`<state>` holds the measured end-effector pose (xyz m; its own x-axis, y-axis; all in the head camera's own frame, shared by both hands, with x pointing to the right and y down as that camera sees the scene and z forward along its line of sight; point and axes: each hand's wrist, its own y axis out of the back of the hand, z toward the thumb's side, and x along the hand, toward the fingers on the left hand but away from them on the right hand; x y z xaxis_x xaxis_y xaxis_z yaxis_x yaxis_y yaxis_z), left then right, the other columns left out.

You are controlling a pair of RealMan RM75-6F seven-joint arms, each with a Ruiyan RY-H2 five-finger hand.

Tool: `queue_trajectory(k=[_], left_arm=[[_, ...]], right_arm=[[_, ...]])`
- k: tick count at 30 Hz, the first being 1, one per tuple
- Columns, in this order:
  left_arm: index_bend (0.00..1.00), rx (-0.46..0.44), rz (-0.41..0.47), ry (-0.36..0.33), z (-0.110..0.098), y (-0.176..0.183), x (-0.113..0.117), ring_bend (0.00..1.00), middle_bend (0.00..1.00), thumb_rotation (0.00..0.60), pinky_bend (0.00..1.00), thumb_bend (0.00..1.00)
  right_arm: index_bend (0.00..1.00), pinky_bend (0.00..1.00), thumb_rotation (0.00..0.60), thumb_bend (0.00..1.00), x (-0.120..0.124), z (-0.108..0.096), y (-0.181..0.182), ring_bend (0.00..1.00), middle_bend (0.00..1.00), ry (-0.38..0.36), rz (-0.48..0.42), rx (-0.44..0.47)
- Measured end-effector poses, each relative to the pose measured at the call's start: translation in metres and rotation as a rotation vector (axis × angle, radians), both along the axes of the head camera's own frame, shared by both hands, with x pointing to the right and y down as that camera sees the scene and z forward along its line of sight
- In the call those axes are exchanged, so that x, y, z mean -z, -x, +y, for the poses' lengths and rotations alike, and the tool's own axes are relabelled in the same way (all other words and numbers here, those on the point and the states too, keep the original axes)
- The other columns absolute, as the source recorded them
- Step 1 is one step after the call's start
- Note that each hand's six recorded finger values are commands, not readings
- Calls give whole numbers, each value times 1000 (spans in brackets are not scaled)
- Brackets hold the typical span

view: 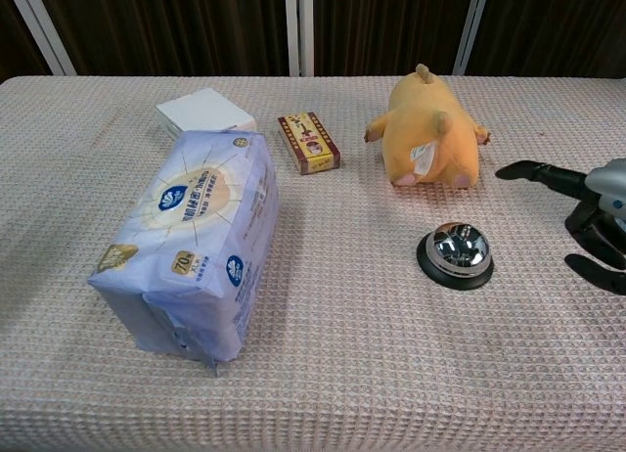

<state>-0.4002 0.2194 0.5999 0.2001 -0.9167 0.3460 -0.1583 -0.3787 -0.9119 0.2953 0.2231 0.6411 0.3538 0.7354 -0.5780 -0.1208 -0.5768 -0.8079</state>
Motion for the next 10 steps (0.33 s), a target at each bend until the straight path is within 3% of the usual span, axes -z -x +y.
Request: queue_trajectory(k=[1,3,10], left_arm=[[131,0,1,-1,0,0,1,71,93,520,221,82],[131,-2,1,-4,1,-1,2,71,93,518,221,82],[131,0,0,-12,1,-1,6,71,93,520,221,82]], right_arm=[[0,126,600,167,5,1,-14,14,54,-19,2,-31],[0,2,600,59,14,5,-40,0,0,-46,18,-90],[0,0,600,47,42,19,-146,0,0,-111,127,-372]])
